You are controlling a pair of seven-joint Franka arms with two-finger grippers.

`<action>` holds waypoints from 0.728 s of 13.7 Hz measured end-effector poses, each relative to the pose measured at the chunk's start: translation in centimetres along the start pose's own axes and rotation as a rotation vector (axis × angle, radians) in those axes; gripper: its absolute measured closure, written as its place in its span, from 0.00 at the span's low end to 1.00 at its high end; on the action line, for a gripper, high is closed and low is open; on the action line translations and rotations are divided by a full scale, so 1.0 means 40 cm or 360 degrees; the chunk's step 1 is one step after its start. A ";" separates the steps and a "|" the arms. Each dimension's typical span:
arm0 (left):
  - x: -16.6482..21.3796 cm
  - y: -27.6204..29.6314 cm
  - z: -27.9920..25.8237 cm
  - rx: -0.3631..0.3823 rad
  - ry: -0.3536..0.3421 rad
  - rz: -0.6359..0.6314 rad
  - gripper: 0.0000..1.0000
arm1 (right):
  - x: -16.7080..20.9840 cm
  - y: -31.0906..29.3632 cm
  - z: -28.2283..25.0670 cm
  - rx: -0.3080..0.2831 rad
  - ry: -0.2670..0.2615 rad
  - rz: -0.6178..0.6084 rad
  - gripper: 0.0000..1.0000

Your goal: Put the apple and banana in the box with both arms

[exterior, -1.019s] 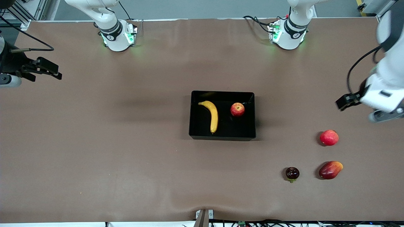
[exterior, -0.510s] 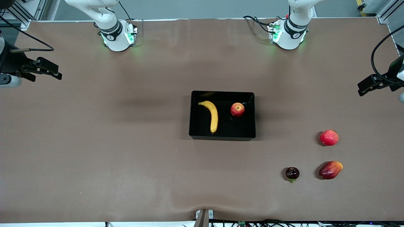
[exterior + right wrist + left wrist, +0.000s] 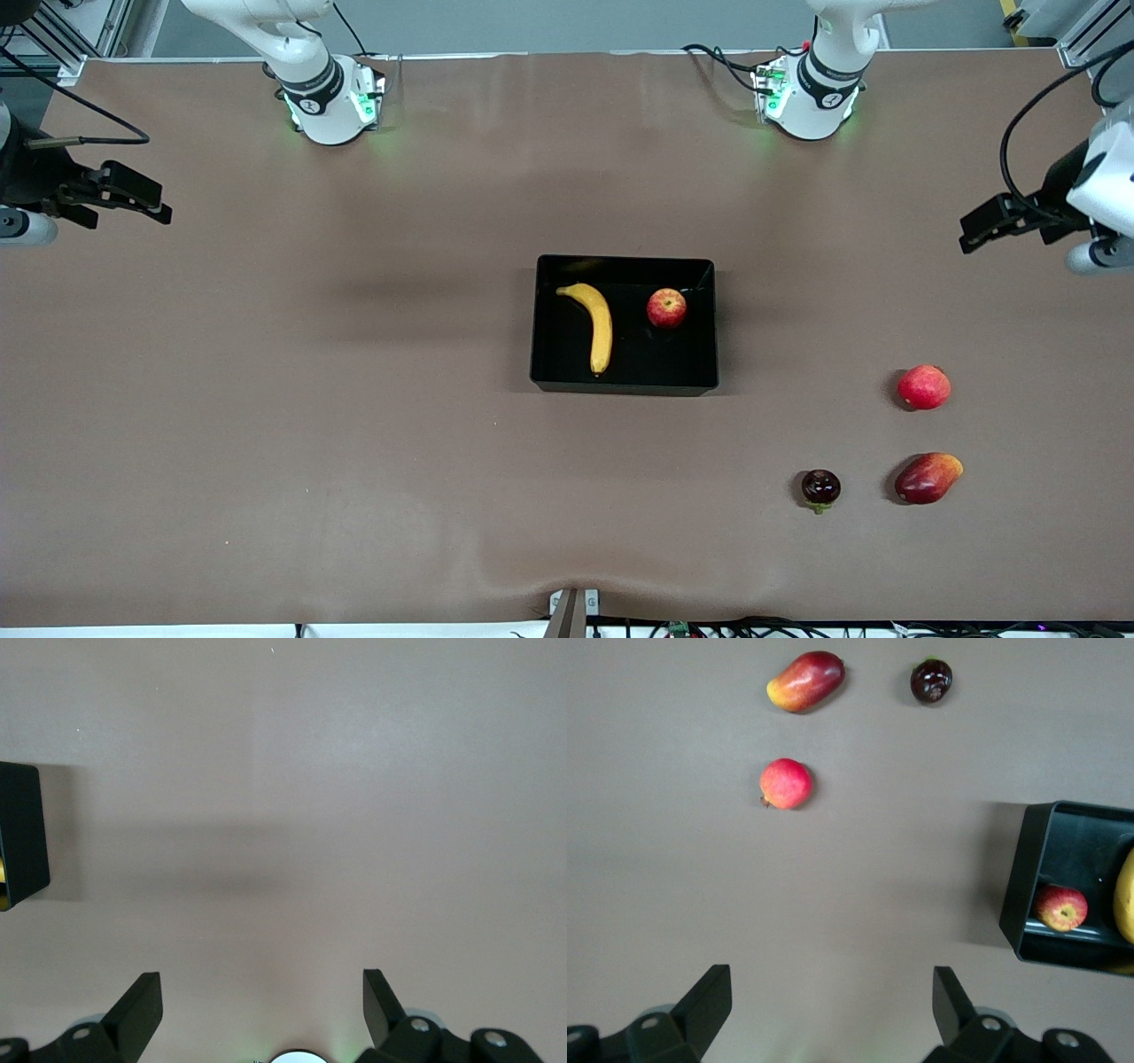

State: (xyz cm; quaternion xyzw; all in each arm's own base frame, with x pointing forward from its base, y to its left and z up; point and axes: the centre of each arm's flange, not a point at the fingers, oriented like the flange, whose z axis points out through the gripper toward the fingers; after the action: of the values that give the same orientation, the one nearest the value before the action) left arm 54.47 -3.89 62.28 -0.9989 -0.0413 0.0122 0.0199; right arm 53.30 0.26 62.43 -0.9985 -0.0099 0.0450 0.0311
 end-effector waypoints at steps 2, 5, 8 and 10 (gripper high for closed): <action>-0.040 0.007 -0.011 0.0002 0.0007 0.0014 0.00 | 0.000 -0.002 -0.001 0.0000 0.0002 -0.0002 0.00; -0.078 0.014 -0.026 0.0002 0.0021 0.0028 0.00 | -0.001 -0.002 0.000 0.0000 -0.0007 0.0001 0.00; -0.089 0.009 -0.038 -0.0005 0.0035 0.0023 0.00 | -0.002 0.001 0.000 0.0000 -0.0010 0.0007 0.00; -0.087 0.003 -0.041 -0.0028 0.0038 0.0012 0.00 | -0.002 0.001 0.000 0.0000 -0.0009 0.0007 0.00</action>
State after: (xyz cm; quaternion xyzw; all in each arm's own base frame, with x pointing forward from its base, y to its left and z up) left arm 51.05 -4.36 63.99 -0.9992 -0.0374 0.0001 0.0114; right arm 53.22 0.22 62.45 -0.9983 -0.0078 0.0478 0.0311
